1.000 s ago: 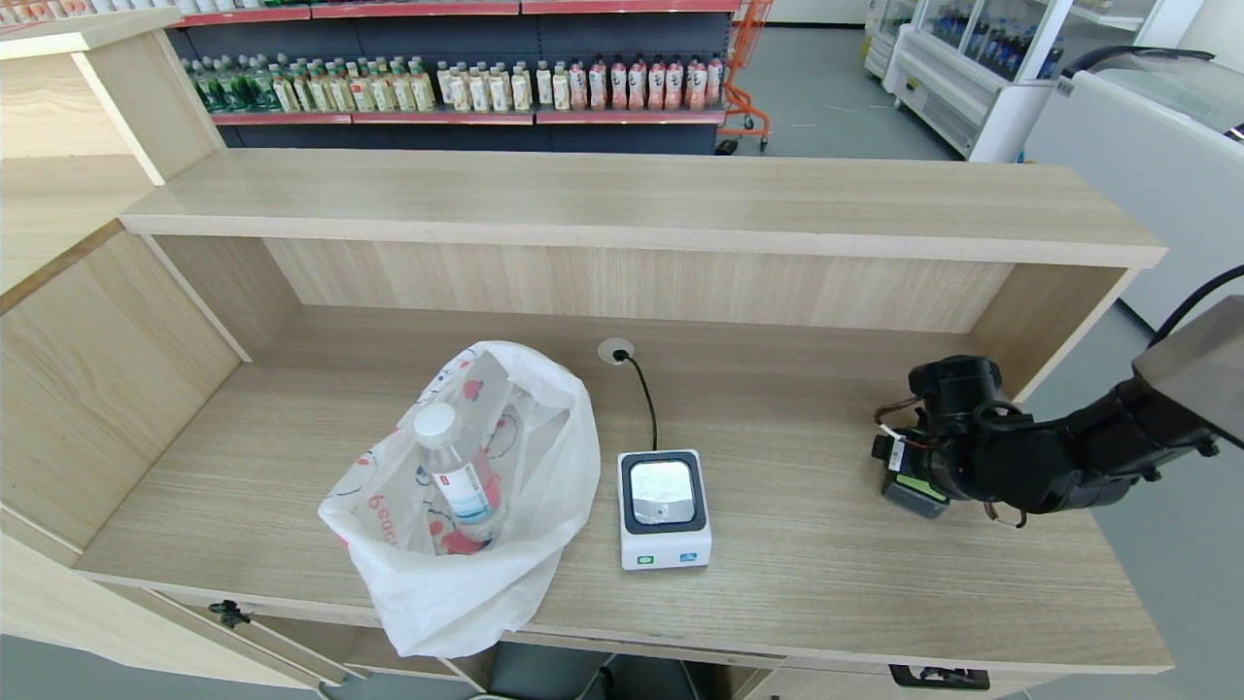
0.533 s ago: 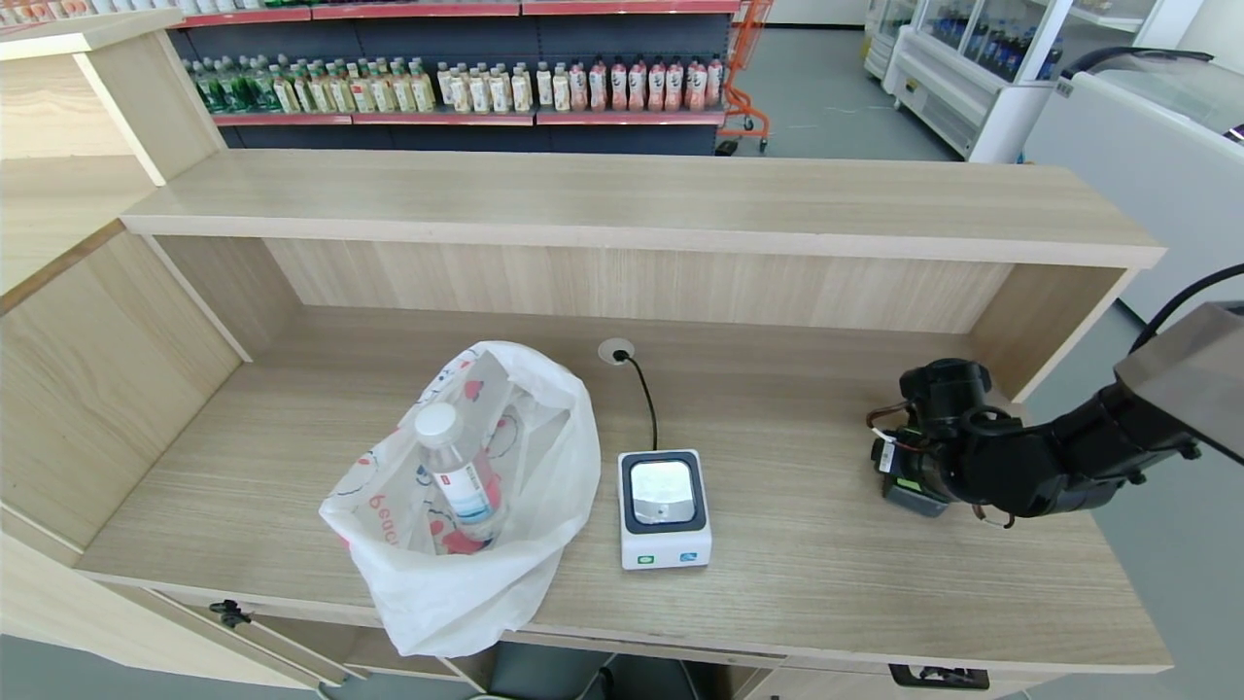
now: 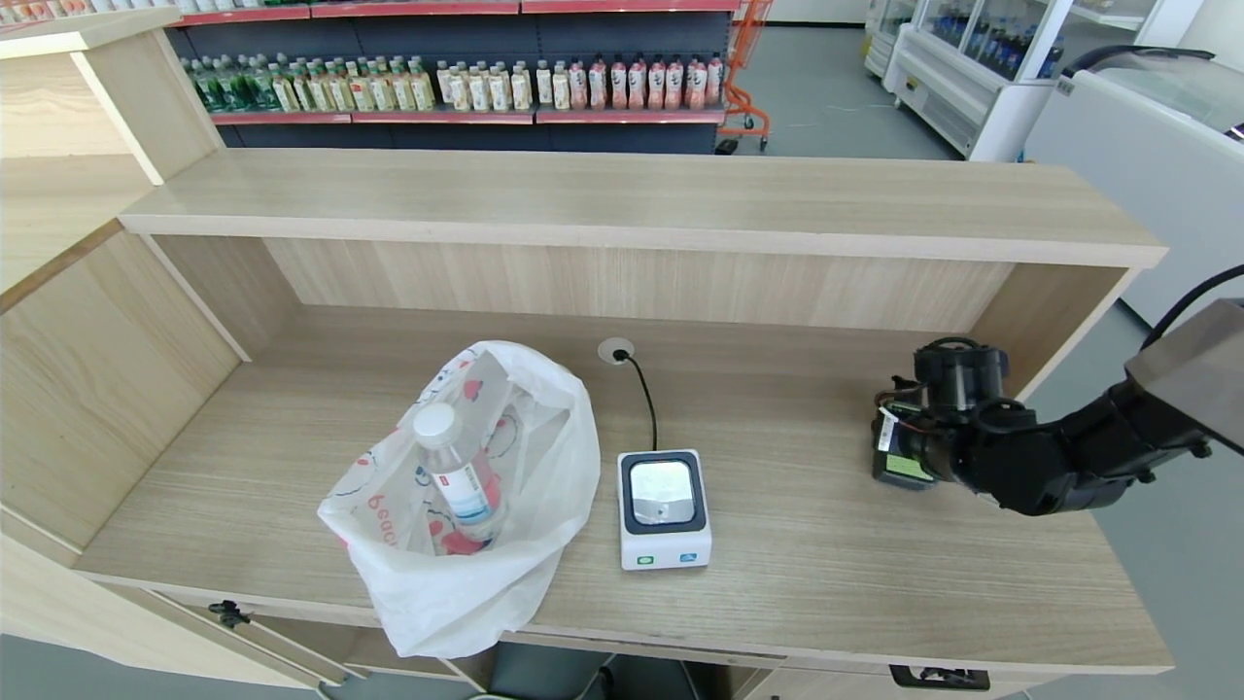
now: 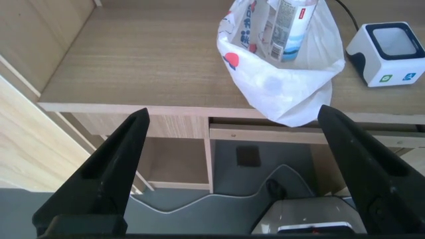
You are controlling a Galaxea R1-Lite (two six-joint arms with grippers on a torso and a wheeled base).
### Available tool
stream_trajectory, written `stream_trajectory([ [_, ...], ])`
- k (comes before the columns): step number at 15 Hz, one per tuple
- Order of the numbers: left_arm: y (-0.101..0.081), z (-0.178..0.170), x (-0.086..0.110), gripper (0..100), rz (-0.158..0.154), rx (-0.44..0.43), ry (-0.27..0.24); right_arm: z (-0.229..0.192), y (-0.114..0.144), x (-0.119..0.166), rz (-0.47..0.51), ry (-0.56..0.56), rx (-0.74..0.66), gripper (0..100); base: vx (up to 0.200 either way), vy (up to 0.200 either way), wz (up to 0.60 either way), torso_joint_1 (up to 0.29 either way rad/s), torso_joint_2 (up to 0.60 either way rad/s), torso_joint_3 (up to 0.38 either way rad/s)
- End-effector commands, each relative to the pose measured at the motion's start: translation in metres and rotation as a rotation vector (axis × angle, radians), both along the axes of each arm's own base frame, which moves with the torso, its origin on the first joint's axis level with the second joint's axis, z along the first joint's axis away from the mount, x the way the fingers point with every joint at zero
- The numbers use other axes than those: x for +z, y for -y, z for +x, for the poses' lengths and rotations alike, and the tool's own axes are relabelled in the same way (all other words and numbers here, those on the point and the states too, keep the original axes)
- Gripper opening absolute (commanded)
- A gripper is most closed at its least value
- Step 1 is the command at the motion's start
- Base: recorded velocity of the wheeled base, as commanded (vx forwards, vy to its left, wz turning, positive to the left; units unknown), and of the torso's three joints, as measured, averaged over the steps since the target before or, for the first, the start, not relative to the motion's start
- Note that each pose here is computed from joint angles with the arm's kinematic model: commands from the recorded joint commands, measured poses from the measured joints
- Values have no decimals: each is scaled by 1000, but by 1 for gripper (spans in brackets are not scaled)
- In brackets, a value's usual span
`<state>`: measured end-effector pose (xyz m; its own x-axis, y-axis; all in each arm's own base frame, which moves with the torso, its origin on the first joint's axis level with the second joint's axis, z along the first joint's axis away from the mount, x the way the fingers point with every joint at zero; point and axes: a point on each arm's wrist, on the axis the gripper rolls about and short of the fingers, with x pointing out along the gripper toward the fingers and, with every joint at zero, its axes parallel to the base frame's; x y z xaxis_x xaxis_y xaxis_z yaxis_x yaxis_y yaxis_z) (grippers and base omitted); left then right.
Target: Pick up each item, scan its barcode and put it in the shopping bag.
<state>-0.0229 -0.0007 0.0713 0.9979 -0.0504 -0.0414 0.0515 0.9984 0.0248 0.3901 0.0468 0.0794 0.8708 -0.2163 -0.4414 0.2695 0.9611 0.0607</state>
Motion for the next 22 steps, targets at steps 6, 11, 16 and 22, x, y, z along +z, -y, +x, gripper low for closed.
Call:
stream_trajectory([
  [6,0,0,0,100,-1,0,0,-59,-2,108,107,309,432,0,0,0,0,0,0,0],
  [11,0,0,0,100,-1,0,-1,-75,-1,90,-16,333,545,0,0,0,0,0,0,0],
  [16,0,0,0,100,-1,0,0,-74,-1,87,-26,315,546,0,0,0,0,0,0,0],
  [22,0,0,0,100,1,0,0,-83,2,91,-129,305,573,100,0,0,0,0,0,0],
])
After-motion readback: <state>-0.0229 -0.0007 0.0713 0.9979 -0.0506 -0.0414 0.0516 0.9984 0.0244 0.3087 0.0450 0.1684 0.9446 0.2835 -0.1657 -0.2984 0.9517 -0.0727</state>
